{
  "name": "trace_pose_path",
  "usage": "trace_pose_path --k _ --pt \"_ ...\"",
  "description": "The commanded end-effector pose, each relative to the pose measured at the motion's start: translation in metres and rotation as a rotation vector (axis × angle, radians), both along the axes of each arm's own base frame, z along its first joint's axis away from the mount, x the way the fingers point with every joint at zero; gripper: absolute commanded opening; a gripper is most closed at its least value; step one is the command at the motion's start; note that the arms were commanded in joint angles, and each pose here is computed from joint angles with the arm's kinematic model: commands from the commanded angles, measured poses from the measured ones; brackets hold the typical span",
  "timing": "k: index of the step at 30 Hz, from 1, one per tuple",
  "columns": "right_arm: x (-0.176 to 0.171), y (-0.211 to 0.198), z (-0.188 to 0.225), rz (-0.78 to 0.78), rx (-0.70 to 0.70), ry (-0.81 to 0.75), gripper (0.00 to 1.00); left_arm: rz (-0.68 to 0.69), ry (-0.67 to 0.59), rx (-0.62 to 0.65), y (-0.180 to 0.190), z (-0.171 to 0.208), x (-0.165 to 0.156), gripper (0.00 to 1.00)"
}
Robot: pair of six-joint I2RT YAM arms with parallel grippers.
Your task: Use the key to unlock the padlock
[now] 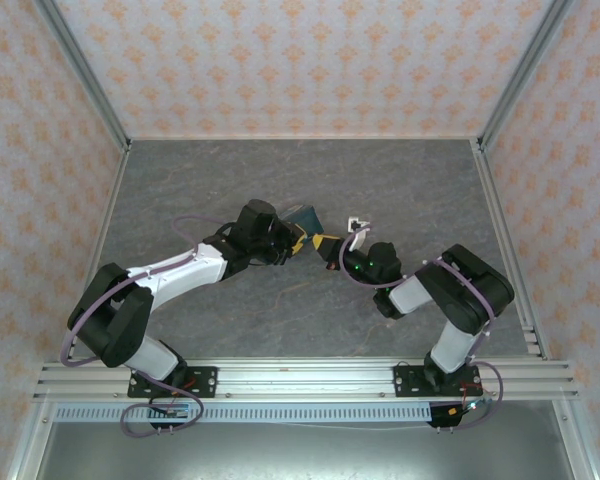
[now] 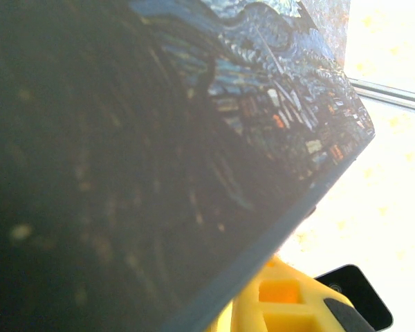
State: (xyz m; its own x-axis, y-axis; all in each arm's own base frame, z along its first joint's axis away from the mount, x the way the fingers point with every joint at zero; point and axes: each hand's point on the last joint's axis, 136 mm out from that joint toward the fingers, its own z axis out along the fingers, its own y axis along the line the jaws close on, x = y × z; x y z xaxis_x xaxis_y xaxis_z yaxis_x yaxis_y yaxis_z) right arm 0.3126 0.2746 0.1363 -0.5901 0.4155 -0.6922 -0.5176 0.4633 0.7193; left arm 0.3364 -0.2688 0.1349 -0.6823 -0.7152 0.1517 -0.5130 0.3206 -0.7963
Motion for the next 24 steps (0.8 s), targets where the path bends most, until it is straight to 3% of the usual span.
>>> trace_pose_path --k 1,24 --pt "0.003 0.006 0.016 0.022 0.043 -0.041 0.0 0.015 -0.075 -0.034 -0.002 0.021 0.007 0.02" --pt "0.0 0.019 0.006 0.074 0.046 -0.005 0.0 0.013 -0.09 -0.059 -0.005 0.028 0.01 0.02"
